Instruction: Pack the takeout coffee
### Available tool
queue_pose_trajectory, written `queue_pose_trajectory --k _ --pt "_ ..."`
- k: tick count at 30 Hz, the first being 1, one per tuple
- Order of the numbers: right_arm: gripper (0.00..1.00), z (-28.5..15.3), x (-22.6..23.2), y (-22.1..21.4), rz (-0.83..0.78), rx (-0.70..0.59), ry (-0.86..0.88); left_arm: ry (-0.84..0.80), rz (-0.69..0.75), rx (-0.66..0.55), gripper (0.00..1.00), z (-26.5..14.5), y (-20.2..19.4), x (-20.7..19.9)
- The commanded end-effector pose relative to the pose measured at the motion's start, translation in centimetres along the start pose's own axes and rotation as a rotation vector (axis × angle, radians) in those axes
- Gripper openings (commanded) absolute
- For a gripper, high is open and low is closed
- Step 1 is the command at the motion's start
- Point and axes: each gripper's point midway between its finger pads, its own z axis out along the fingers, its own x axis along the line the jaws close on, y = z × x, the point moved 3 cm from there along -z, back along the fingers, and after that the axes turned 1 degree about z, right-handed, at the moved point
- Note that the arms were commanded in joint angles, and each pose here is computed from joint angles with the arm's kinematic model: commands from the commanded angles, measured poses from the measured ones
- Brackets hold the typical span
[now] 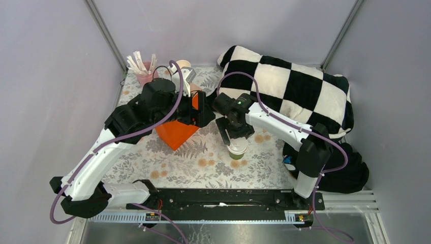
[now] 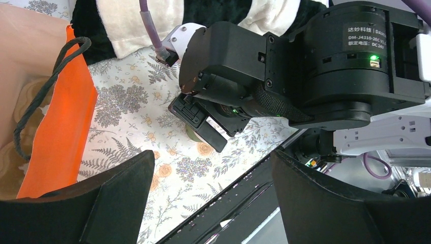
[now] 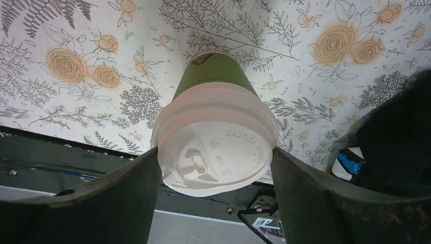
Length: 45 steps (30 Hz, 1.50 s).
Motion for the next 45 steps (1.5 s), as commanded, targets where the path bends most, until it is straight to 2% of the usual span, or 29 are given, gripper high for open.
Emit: queue_pose_trajectory --k 1,45 --pt "0.81 -0.6 0.0 0.4 -0.010 -0.015 -0.023 -0.004 0.019 -0.029 0.88 -0.3 0.4 -0.1" --pt "0.83 0.2 0.4 -0.5 -0.015 0.048 -0.015 -0.001 0.033 -0.018 0.88 0.0 0.3 0.0"
